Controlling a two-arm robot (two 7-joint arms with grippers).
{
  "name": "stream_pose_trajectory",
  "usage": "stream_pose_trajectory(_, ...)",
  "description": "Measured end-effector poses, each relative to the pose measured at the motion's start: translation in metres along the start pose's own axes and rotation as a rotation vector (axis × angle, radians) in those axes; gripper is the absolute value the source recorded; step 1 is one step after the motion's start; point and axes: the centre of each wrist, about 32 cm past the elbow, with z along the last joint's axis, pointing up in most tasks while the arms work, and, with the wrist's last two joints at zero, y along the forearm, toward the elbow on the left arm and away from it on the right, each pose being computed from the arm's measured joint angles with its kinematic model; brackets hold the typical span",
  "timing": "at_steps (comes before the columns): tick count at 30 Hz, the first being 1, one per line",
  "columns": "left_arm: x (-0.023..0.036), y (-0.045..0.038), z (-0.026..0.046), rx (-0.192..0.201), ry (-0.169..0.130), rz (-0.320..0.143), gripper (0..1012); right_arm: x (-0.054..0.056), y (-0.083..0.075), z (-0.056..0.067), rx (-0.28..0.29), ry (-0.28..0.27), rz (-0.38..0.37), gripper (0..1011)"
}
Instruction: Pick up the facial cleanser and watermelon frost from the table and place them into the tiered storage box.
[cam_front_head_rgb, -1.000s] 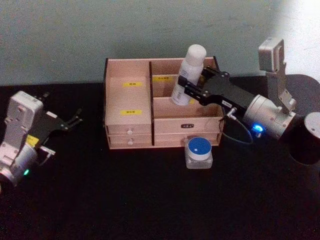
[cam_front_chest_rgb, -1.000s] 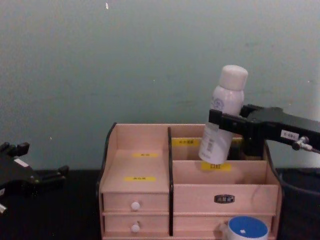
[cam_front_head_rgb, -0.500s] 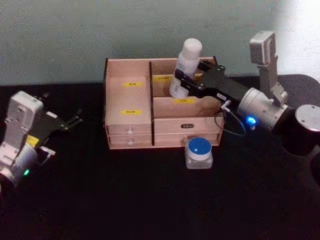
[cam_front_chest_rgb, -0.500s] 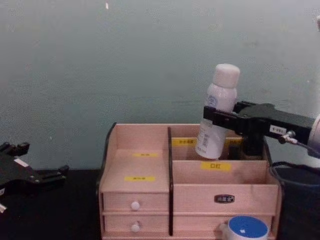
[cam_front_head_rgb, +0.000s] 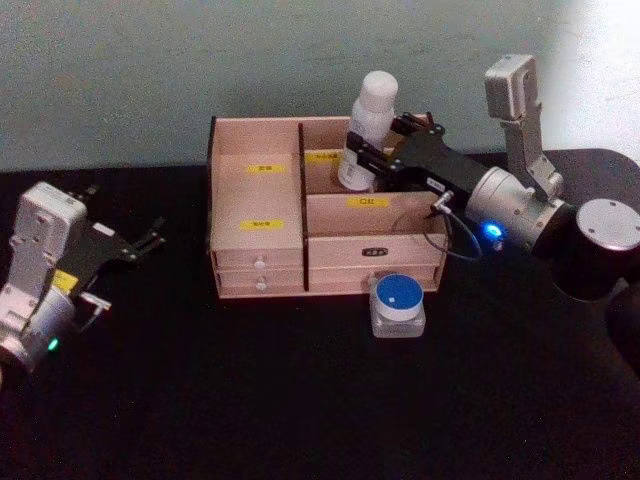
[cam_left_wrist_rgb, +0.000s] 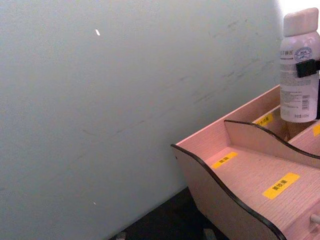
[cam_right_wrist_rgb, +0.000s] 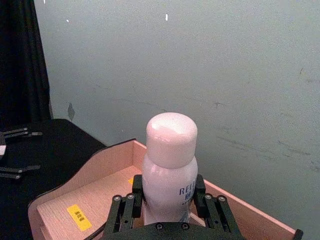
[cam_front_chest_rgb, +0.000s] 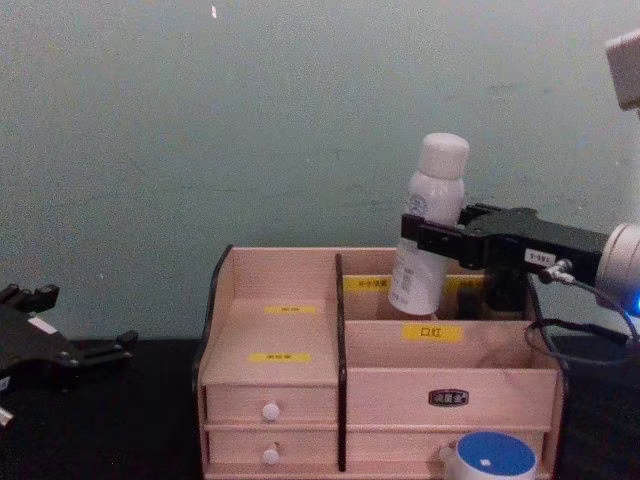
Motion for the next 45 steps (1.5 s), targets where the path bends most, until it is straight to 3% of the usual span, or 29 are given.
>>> stream_pose_trajectory(45,0.0,0.0,0.0,0.0,0.0,0.0,1001,0.001,0.025,-0.01,-0.038,0.006,0.017,593)
